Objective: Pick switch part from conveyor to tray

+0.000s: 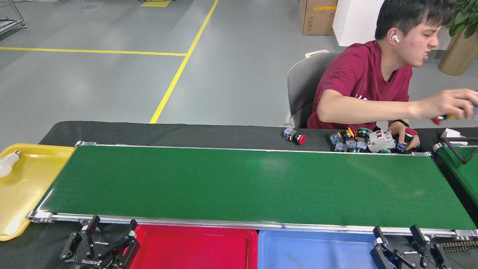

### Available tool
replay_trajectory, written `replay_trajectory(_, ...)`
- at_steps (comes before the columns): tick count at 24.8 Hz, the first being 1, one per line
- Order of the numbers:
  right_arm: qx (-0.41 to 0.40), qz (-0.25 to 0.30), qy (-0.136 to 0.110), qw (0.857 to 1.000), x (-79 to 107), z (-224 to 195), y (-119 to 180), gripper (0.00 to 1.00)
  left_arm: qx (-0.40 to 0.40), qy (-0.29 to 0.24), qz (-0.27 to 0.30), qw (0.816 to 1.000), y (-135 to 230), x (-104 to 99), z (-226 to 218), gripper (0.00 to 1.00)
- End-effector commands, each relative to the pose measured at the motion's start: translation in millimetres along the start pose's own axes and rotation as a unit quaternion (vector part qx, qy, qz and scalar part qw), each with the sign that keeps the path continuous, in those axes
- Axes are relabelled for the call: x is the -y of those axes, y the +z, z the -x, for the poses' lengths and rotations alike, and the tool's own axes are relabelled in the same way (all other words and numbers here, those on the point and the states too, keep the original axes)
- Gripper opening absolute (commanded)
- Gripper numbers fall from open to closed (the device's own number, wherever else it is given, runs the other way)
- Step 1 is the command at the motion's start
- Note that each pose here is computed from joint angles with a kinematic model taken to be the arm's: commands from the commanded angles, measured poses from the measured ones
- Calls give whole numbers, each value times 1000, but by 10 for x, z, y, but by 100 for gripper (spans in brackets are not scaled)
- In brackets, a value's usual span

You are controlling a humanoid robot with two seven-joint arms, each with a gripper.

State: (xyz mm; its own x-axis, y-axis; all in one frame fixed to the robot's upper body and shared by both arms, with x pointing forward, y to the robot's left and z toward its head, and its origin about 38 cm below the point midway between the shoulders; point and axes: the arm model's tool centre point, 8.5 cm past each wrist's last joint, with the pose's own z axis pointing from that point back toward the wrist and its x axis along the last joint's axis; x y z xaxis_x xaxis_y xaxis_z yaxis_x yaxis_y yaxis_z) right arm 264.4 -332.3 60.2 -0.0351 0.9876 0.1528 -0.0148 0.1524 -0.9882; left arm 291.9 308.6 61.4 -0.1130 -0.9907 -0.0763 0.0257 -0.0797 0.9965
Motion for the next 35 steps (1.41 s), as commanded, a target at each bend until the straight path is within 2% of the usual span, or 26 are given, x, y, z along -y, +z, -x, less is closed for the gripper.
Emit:
replay_trajectory(1, -1, 12, 1, 1000, 55, -11, -9, 98, -5, -4, -12, 1000, -21, -65, 30, 100)
replay_trajectory(4, -5, 13, -8, 1000, 30, -45, -5, 98, -4, -1, -16, 1000, -27, -76, 25, 100)
replay_trajectory(23, -5, 13, -8, 1000, 27, -48, -5, 98, -3, -5, -27, 1000, -112, -153, 62, 100)
replay_trajectory(35, -6, 13, -10, 1000, 21, -57, -4, 98, -12, 4, 5, 1000, -49, 72, 114, 100)
